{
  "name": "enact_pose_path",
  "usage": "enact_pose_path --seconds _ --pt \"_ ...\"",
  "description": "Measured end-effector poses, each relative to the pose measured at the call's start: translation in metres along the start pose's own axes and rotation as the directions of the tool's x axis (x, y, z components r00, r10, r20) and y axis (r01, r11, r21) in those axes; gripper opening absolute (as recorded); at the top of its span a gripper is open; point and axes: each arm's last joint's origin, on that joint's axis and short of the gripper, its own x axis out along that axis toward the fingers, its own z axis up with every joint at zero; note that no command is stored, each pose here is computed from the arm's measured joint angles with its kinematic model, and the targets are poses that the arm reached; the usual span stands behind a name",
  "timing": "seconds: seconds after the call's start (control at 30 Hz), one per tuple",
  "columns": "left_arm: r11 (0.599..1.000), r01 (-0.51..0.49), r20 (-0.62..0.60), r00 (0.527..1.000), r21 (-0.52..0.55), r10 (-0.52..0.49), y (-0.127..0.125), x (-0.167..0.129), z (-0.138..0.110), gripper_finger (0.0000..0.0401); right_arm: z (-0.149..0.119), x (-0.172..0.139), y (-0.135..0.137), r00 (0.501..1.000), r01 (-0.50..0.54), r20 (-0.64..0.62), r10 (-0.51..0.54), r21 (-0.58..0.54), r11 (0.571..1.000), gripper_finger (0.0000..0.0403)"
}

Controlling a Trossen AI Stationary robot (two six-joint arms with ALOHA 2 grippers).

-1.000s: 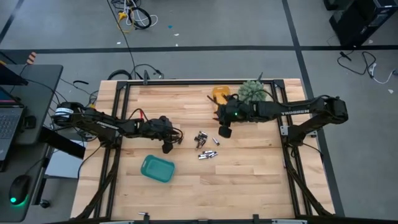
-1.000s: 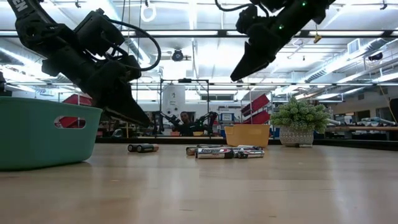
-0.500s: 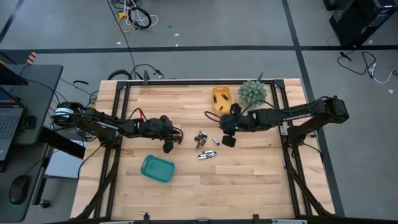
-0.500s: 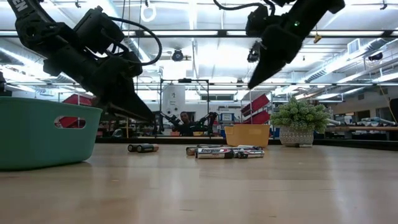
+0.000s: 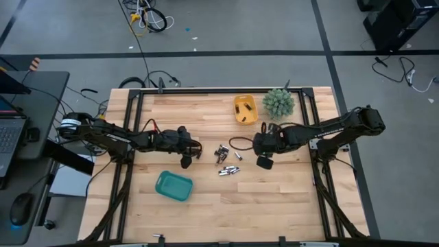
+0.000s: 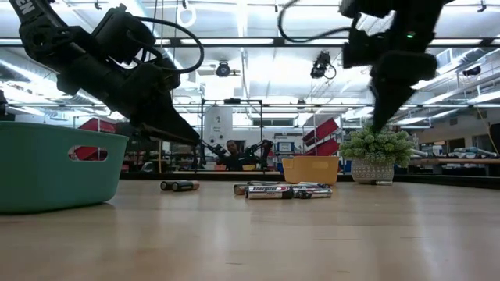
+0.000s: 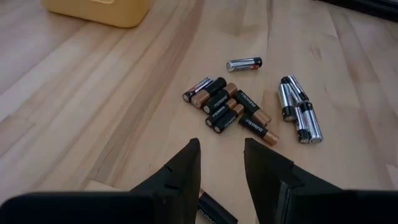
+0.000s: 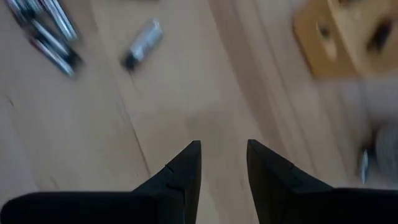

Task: Sort batteries
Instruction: Put the black battery into the yellow bin

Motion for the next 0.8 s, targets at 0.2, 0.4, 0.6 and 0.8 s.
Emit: enact_pose_path --seconds 0.2,0.4,0.6,0.8 --pt "1.0 0.0 0.001 1.0 0.003 0.0 0.0 0.0 0.0 0.0119 -0.031 -0.007 -0.002 0.951 0.076 -0.31 -0.021 0.167 0.983 0.0114" --pt "1.0 0.008 0.04 0.999 0.028 -0.009 -0.001 0.0 0.004 0.0119 -0.043 -0.014 0.005 0.929 0.119 -0.368 -0.042 0.188 0.975 0.0114" --pt "0.999 0.008 0.042 0.999 0.045 -0.01 -0.001 0.0 0.004 0.0119 -0.018 -0.009 0.023 0.997 -0.044 -0.056 0.048 0.067 0.997 0.0114" --pt "0.999 0.008 0.043 0.999 0.044 -0.01 -0.001 0.0 0.004 0.0119 0.025 -0.015 0.035 0.915 -0.14 0.361 0.18 -0.134 0.981 0.0114"
